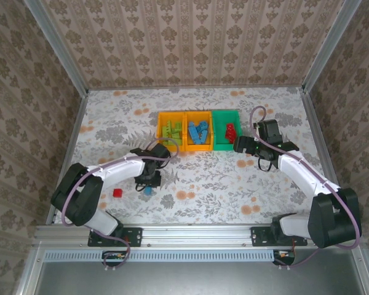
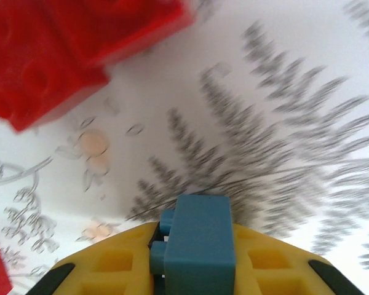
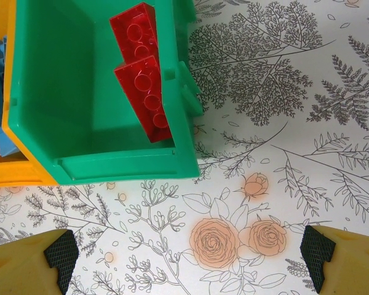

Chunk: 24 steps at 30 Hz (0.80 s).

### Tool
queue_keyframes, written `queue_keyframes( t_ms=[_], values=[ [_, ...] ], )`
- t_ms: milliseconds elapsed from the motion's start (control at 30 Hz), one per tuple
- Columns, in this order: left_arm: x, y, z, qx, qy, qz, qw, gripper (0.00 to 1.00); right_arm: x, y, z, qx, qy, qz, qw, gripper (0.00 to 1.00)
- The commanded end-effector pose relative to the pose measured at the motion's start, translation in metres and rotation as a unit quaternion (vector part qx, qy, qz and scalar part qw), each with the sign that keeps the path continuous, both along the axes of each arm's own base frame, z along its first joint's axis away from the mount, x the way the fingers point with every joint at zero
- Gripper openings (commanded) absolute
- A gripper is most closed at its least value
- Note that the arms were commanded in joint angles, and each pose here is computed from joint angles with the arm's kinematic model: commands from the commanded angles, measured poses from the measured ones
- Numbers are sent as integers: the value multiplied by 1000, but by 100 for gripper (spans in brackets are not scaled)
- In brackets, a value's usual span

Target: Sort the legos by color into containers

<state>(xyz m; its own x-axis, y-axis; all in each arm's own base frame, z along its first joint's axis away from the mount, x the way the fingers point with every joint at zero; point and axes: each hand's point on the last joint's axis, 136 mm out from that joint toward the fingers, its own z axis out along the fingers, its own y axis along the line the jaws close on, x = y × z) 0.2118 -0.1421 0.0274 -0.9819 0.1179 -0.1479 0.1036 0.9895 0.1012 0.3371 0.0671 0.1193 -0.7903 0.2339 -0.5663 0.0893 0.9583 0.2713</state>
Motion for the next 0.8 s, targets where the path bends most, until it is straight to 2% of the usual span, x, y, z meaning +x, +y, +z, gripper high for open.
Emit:
queue_keyframes(
  t_ms=[0,133,333,533,767],
  values=[
    [33,-49,21,-62,-41,-25,997,19,-9,-2,-1,8,11,-6,1000,96],
    [76,-105,57,-123,-86,-69,986,19,-12,-2,3,8,8,-4,1000,96],
    [143,-176,103,-185,-145,-123,964,20,-25,1,1,21,15,0,1000,94],
    [194,-209,105,-224,-158,-121,954,20,-41,2,0,36,13,-4,999,92],
    [223,-222,96,-250,-160,-101,950,27,-52,15,0,59,10,21,998,89]
  ],
)
